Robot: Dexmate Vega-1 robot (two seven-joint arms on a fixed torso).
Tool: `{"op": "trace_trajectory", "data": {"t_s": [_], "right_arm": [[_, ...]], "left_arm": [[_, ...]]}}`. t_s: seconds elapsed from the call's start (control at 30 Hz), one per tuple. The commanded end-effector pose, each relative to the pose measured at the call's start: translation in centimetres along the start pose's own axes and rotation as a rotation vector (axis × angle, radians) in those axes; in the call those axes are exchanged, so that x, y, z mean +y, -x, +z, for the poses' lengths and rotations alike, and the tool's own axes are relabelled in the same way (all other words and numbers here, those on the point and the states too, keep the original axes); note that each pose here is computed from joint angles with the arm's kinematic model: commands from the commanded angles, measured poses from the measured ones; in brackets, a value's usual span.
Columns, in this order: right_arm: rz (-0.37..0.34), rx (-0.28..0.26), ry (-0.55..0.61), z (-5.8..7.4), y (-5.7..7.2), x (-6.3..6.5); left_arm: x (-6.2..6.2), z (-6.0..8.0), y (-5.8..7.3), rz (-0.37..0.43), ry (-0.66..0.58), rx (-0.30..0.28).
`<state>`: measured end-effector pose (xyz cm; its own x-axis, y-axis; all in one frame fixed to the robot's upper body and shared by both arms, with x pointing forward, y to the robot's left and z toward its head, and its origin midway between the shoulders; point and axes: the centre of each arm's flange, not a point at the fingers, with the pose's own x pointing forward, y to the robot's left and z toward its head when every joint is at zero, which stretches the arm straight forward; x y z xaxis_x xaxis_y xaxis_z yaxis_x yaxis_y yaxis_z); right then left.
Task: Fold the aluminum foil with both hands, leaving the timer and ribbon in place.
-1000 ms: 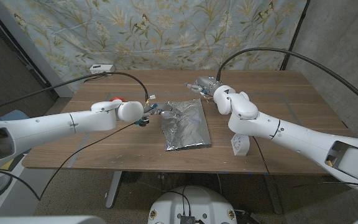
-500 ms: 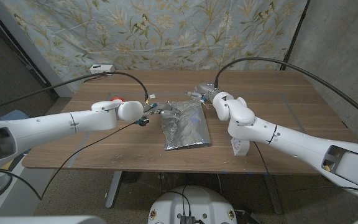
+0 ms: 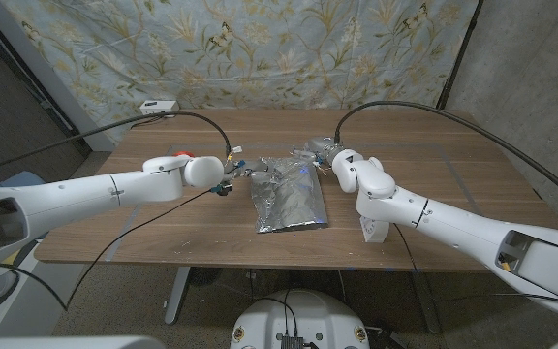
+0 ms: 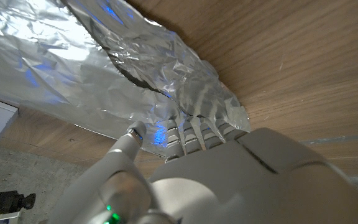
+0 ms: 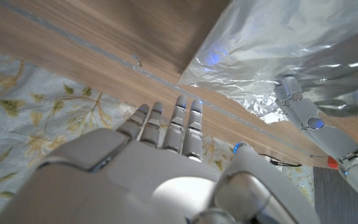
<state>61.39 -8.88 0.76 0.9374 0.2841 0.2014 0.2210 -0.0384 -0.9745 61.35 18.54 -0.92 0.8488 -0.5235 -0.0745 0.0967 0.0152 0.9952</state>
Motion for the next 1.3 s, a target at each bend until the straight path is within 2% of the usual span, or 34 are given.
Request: {"op": "trace_trajectory", "data": {"t_s": [0.03,0.53,1.0,1.2,1.3], "right_arm": [[0.033,0.001,0.005,-0.3,-1.0,1.2],[0.075,0.006,0.005,-0.5,-2.1,2.4],[0.106,0.011,0.003,-1.1,-2.6,3.8],[0.088,0.001,0.0,-1.3,-2.3,3.5],[0.068,-0.01,-0.002,-1.2,-1.9,2.8]], "left_arm": [[0.2,-0.4,-0.2,-0.001,0.008,0.0],[0.5,-1.0,-0.7,-0.01,0.013,-0.006],[0.5,-1.5,-1.1,-0.012,0.027,-0.009],[0.5,-1.5,-1.2,-0.013,0.03,-0.008],[0.5,-1.4,-1.2,-0.014,0.03,-0.008]]}}
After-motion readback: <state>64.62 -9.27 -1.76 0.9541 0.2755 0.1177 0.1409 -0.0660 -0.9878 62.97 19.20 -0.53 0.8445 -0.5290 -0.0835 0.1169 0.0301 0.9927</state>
